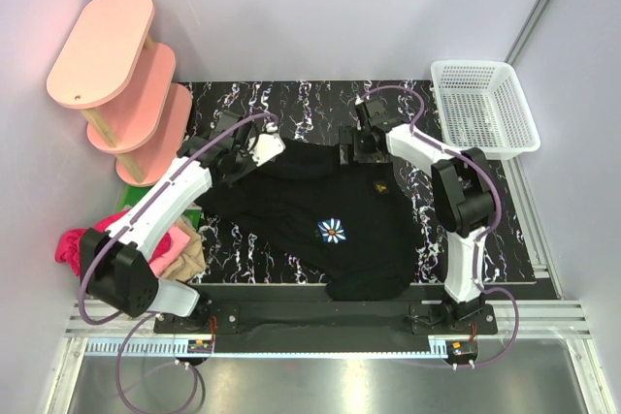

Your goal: Fold and stack the t-shirts

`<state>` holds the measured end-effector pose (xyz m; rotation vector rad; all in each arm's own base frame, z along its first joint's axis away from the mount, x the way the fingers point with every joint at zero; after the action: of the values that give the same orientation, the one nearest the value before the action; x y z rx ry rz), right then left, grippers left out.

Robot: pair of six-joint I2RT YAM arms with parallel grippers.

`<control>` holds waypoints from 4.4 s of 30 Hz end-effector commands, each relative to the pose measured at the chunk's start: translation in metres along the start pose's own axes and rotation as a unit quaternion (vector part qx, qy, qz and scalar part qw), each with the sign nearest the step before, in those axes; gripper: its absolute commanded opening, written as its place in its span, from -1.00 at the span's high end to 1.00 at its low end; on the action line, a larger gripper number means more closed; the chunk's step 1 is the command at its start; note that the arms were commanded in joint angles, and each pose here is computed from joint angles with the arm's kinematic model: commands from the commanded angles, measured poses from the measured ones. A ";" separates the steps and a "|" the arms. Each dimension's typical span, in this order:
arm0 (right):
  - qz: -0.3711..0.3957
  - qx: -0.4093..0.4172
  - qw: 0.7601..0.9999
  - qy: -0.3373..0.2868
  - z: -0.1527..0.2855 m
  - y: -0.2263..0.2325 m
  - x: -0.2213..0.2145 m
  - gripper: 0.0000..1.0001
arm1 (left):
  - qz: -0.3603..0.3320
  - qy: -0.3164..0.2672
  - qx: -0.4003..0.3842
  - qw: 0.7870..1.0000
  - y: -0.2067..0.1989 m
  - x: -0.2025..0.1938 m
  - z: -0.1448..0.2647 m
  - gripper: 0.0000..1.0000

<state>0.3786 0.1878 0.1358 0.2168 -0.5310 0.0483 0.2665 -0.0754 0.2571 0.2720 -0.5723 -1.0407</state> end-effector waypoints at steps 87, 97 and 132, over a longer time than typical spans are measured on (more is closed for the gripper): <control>-0.010 0.023 0.972 -0.234 0.072 -0.014 0.183 1.00 | 0.078 0.064 -0.102 0.990 0.034 0.008 -0.107 0.82; -0.021 0.018 0.953 -0.301 0.152 -0.025 0.195 1.00 | 0.026 0.104 0.003 0.994 0.075 0.020 -0.120 0.82; -0.042 0.111 0.823 -0.555 0.538 -0.044 -0.052 1.00 | 0.058 -0.177 0.156 0.970 0.003 -0.066 0.259 0.87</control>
<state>0.0485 0.0289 0.5657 0.5953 -1.7751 -0.0610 0.0981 -0.0052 0.4367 0.2961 -1.0426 -0.9293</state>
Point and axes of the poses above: each gripper's point midway between its finger pads, its own z axis back along the fingers, its own y axis along the line the jaws close on, x = y × z, the point moved 10 cm from there along z, back along the fingers, and after that the axes turned 2 degrees about -z, right-handed, at the moved point
